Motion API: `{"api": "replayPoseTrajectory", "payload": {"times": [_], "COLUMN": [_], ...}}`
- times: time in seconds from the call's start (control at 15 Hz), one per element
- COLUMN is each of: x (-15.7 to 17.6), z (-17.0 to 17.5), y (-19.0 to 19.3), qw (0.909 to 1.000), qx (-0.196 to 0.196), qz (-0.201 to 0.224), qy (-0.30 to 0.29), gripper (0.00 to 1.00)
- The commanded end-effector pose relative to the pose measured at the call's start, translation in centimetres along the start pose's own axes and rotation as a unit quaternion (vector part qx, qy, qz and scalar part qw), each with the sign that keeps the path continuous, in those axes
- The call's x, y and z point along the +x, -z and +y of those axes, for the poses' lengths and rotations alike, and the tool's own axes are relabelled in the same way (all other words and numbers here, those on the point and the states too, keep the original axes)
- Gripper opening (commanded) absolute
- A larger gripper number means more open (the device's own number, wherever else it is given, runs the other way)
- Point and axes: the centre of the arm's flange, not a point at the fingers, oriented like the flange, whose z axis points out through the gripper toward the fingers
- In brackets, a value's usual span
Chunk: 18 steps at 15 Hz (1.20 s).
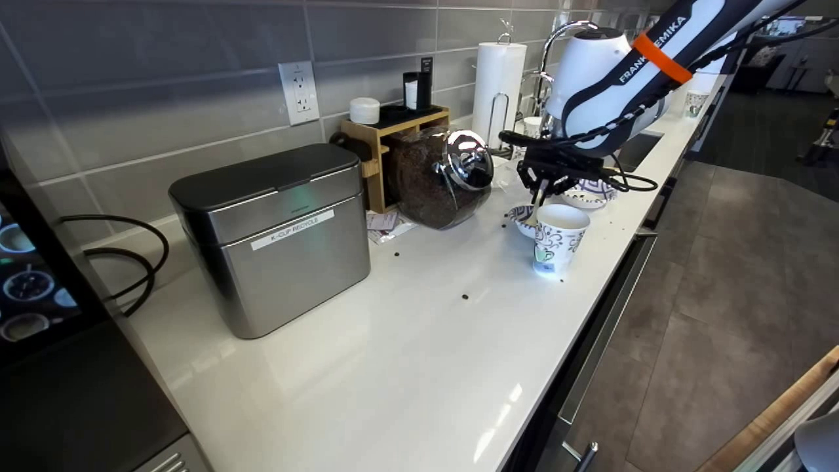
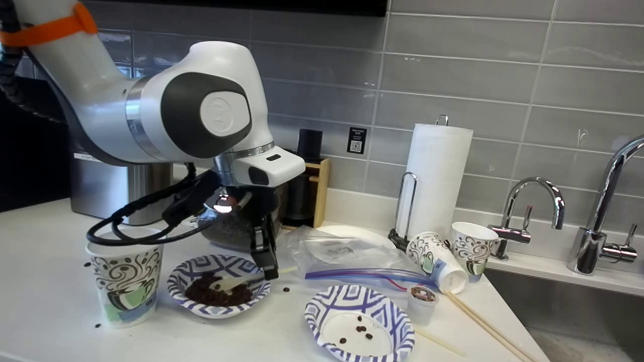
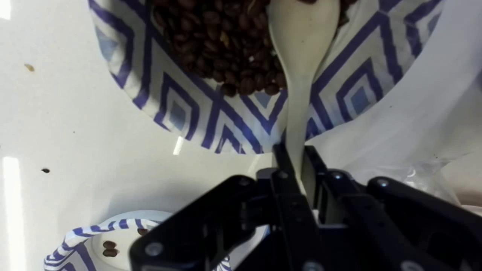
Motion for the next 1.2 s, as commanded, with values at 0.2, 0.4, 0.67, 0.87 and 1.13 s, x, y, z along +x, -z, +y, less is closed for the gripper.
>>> {"api": "replayPoseTrajectory", "payload": {"times": [0.2, 0.4, 0.67, 0.87, 1.13], "x": [1.0, 1.5, 2.4, 3.3, 4.6], "z": [0.9, 1.2, 1.8, 2.6, 3.7], "y": [0.8, 1.1, 1.8, 3.1, 5.6], "qw": [0.9998, 0.9997, 0.9993, 0.9991, 0.9993], "qx": [0.001, 0.004, -0.001, -0.006, 0.005], "qz": [-0.014, -0.016, -0.029, -0.037, -0.032], "qy": [-0.015, -0.020, -0.022, -0.020, -0.015], "gripper": [0.03, 0.03, 0.03, 0.03, 0.03]}}
